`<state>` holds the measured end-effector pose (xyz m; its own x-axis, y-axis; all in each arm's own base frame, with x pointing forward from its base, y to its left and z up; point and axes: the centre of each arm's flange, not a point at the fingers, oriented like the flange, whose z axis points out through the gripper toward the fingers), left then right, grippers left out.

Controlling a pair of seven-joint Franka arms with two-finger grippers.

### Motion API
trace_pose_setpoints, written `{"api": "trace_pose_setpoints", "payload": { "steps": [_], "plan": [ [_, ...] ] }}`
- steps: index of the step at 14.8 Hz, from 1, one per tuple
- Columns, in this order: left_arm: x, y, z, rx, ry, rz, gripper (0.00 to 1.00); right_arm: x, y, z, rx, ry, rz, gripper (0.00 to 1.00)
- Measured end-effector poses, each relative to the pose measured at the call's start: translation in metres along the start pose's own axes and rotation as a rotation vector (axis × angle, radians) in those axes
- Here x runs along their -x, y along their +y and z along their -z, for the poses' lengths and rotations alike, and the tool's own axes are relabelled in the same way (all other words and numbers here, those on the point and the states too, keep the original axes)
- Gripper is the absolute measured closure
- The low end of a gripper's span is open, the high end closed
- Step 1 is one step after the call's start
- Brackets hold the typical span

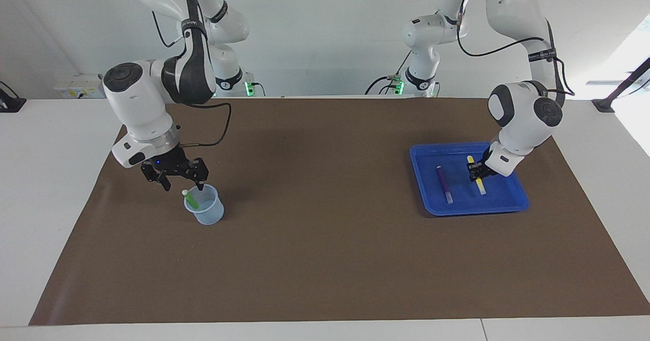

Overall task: Right arm passes pens to left for tray arrangement
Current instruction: 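Place the yellow pen in the tray while the right gripper returns to the cup, then lift the green pen with the right gripper toward the left gripper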

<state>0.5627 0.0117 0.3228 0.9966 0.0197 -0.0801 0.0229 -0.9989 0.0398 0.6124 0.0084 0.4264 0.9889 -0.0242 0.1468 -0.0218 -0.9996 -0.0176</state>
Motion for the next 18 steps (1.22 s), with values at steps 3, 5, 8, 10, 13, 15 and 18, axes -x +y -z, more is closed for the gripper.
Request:
{"api": "trace_pose_setpoints", "payload": {
  "steps": [3,5,8,10,13,15,18],
  "plan": [
    [-0.002,-0.001,-0.007,0.001,-0.002,0.0,0.83,0.005,0.001,-0.016,0.002,0.016,0.041,0.12],
    [-0.002,-0.002,-0.007,0.0,-0.003,0.0,0.79,0.008,0.001,-0.022,0.003,0.01,0.049,0.16],
    [-0.002,-0.002,-0.007,0.0,-0.003,0.001,0.46,0.009,0.001,-0.023,0.003,0.007,0.063,0.49],
    [-0.002,-0.004,-0.007,0.0,-0.003,0.003,0.22,0.009,0.001,-0.023,0.003,0.004,0.065,0.7],
    [-0.002,-0.005,-0.007,0.0,-0.002,0.004,0.0,0.01,0.002,-0.022,0.004,-0.003,0.063,0.82],
    [-0.002,-0.005,-0.007,0.0,-0.001,0.004,0.0,0.01,0.003,-0.014,0.004,0.002,0.062,0.82],
    [-0.005,-0.004,0.0,0.0,0.001,0.002,0.0,0.006,0.002,0.025,0.0,0.021,0.063,0.82]
  ]
}}
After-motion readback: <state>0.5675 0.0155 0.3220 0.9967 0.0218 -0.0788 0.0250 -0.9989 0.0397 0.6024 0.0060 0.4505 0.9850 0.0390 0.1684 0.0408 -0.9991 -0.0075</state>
